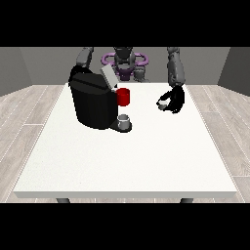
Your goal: Insert the coffee pod into the coffee machine and close the lid
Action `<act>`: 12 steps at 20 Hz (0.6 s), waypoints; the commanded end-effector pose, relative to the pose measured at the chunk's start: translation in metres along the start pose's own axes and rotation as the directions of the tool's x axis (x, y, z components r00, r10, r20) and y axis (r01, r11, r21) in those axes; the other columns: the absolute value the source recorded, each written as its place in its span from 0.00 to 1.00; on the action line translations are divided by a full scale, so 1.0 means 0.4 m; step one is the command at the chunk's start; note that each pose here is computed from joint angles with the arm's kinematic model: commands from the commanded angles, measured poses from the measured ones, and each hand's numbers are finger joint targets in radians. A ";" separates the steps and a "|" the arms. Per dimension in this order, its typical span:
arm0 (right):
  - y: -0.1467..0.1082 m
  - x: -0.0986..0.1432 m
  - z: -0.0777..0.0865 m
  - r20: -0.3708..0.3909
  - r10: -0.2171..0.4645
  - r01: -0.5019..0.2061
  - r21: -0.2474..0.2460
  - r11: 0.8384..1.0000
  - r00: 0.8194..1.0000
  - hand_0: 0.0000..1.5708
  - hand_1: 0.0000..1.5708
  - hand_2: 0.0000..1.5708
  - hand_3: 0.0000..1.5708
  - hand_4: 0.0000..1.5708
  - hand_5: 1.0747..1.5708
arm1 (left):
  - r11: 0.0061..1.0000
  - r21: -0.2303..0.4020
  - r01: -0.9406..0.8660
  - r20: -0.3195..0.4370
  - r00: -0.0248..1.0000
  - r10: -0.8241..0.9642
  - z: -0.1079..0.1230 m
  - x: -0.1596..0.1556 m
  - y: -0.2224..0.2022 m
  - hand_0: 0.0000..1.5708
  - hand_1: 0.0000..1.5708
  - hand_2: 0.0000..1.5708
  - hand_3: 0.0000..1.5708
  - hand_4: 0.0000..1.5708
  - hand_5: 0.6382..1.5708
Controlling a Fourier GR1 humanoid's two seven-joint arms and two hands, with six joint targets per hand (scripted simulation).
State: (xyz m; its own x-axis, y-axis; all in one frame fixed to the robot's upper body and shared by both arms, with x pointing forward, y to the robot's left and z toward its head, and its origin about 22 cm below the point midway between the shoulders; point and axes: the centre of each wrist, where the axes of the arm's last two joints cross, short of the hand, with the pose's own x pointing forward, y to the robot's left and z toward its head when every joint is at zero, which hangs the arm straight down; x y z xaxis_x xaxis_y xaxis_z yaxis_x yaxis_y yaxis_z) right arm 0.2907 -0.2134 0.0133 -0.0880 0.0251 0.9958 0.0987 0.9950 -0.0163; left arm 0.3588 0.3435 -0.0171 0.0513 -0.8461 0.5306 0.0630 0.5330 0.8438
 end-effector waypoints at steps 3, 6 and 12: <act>0.014 -0.061 0.046 -0.046 -0.008 0.008 -0.014 1.000 0.999 0.00 0.00 0.00 0.00 0.26 1.00 | 0.999 -0.041 0.012 0.055 0.998 -0.009 -0.008 0.015 -0.011 0.84 0.84 0.91 0.90 0.35 1.00; -0.008 -0.019 -0.020 -0.069 -0.010 0.007 -0.042 0.999 0.998 0.00 0.00 0.00 0.00 0.27 1.00 | 0.998 -0.053 -0.027 0.161 0.986 0.035 -0.063 0.108 0.026 0.94 0.94 0.94 0.90 0.40 1.00; -0.041 -0.072 -0.010 -0.122 -0.025 0.018 -0.057 0.998 0.992 0.00 0.00 0.00 0.00 0.32 1.00 | 0.995 -0.096 -0.025 0.219 0.975 0.046 -0.109 0.201 0.098 0.82 0.82 0.87 0.85 0.35 1.00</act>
State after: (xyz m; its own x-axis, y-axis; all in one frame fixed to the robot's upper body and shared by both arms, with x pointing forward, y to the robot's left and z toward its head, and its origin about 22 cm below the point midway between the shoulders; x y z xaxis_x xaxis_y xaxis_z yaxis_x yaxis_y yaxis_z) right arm 0.2937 -0.2235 -0.0079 0.0033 -0.0018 1.0000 0.1471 0.9891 0.0013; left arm 0.3952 0.3131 0.0315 -0.1266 -0.8181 0.5610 0.1352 0.5460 0.8268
